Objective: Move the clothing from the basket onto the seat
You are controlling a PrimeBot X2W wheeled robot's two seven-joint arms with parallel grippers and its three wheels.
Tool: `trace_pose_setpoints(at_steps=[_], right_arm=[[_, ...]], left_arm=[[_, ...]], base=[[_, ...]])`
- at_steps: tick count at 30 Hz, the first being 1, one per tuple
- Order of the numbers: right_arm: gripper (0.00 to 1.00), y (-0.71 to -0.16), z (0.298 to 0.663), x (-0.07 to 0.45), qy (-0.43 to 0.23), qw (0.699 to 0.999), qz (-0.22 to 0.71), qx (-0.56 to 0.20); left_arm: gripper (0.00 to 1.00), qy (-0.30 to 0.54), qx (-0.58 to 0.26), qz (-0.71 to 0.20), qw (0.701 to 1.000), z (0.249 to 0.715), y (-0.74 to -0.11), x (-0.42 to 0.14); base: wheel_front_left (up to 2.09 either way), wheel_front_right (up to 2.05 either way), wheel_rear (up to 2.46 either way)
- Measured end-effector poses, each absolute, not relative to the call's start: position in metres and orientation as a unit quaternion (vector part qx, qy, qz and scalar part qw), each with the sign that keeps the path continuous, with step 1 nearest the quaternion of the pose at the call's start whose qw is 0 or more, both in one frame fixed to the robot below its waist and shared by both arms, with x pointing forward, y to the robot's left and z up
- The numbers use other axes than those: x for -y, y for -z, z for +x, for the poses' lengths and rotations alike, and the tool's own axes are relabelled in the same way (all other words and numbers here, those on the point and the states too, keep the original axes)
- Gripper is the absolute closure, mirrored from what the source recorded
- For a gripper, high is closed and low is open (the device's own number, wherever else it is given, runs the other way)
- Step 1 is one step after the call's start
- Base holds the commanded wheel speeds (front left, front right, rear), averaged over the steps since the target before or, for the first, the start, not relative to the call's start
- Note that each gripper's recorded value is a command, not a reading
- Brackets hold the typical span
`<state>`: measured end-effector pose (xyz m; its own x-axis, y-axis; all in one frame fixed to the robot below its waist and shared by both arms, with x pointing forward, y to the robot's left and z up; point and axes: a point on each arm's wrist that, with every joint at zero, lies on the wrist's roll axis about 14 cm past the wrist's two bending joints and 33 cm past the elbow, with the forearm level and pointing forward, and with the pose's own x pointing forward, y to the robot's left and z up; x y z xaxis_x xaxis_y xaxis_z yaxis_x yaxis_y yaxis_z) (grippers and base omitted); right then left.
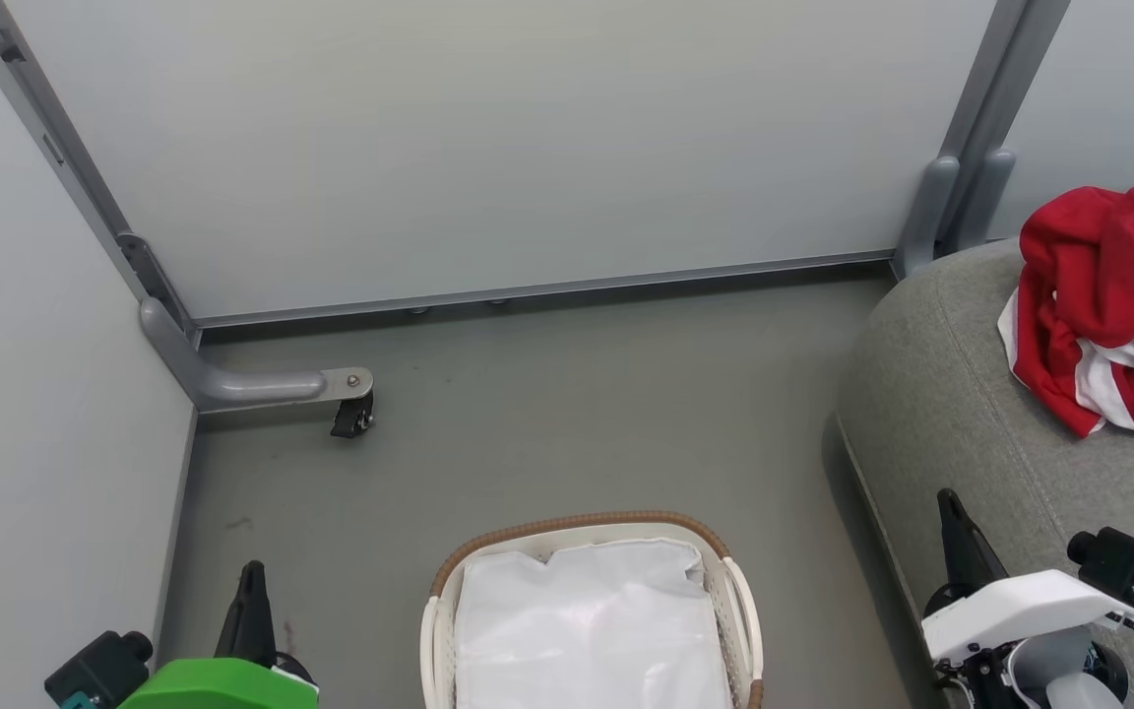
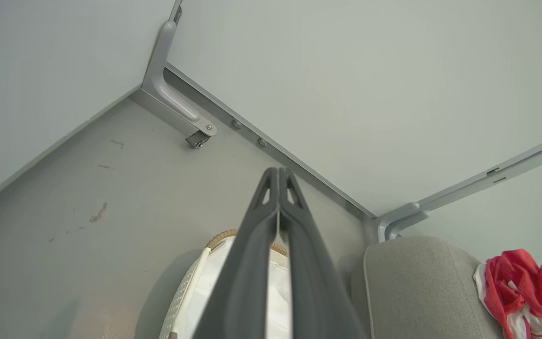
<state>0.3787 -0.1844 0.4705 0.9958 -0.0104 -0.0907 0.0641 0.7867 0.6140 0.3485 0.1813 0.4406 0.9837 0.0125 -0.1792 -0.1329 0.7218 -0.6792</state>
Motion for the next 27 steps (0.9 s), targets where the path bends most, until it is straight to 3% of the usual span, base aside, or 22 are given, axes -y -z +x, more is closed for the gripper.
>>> trace_pose_setpoints(at_steps=[27], right_arm=[[1.00,-0.478,0.381,0.192,0.033,0.875,0.482,-0.035]], left_arm=[[1.00,-0.048,-0.059,-0.507,0.858,0.363,-0.458,-0.190]], base=[[0.00,0.00,0.00]])
